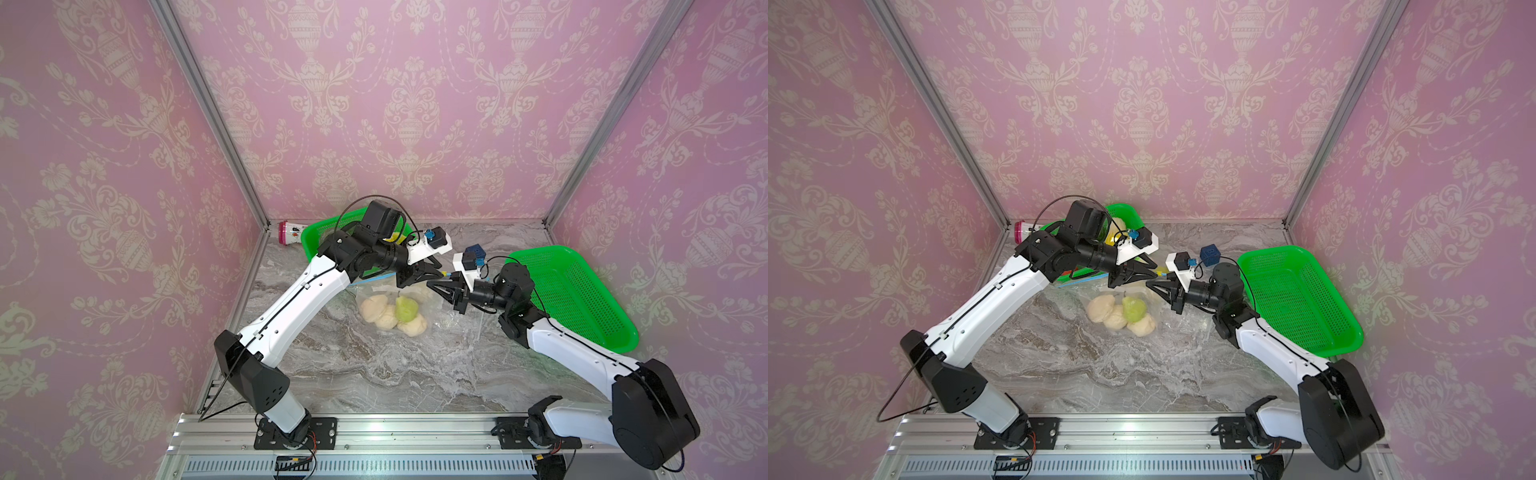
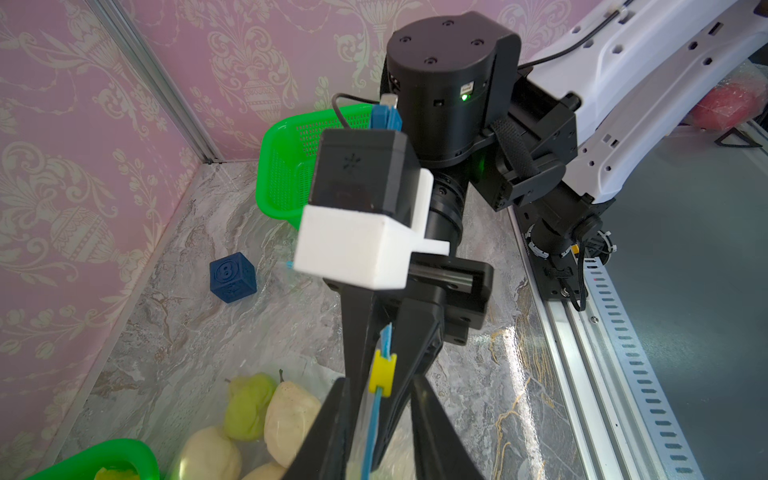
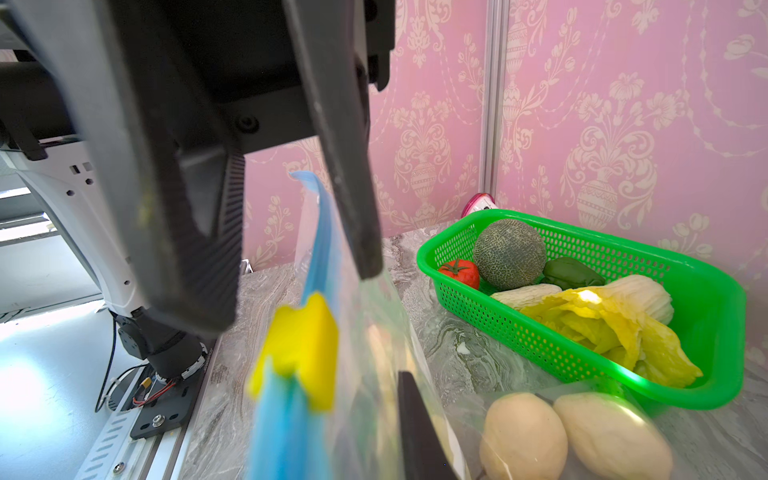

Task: Open the zip-top bag and take out the pear
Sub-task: Adjust the zipper food storage bag at the center of the board.

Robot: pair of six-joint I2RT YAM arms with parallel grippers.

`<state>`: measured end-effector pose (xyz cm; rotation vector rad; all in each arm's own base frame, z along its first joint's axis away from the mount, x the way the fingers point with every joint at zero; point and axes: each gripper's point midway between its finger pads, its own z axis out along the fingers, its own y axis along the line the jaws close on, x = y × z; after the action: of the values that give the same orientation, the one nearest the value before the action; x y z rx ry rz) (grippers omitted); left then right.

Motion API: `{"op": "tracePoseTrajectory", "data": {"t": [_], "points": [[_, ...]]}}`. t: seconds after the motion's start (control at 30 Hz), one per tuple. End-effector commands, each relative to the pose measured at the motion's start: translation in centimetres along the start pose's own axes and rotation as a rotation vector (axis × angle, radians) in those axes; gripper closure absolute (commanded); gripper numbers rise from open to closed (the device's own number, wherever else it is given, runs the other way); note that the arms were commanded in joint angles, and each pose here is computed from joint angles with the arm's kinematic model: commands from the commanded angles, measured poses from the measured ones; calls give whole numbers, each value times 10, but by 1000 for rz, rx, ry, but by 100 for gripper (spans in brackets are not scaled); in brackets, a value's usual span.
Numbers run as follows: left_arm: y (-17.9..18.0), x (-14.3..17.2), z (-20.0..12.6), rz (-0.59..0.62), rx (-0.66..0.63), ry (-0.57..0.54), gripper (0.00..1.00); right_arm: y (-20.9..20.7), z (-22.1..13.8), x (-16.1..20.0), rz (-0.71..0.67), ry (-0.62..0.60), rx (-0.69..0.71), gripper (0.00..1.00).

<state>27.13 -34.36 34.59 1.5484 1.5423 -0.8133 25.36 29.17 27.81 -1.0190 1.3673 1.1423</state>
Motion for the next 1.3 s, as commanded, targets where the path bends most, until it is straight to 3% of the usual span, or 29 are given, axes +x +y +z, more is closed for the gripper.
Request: {"op": "tracePoseTrajectory", "data": {"t": [0.0,0.23,0.43,0.63,0.7,0.77,0.87,0.93,1.03,1.27], "points": [[1,-5,3,33,-9,8,72,5,-2,-7,-11,-27,-3,85],[0,0,11,38,-7,31,72,6,-2,-6,-9,-27,-5,85],[3,1,14,38,-17,40,78,7,-3,-6,-6,-29,-4,85],[5,0,17,33,-18,33,99,7,-4,-4,3,-27,1,85],[4,1,18,34,-16,38,100,6,-5,-5,1,-31,10,85],[4,2,18,35,-17,44,100,2,-6,-7,0,-32,39,74],[3,4,16,38,-17,53,100,-2,-14,-12,-22,-32,73,44],[2,5,16,44,-13,62,100,-4,-22,-17,-50,-29,99,39],[2,6,15,43,-5,76,100,-5,-31,-24,-109,-4,129,39],[1,6,16,39,6,77,100,-4,-35,-28,-177,67,147,57]]}}
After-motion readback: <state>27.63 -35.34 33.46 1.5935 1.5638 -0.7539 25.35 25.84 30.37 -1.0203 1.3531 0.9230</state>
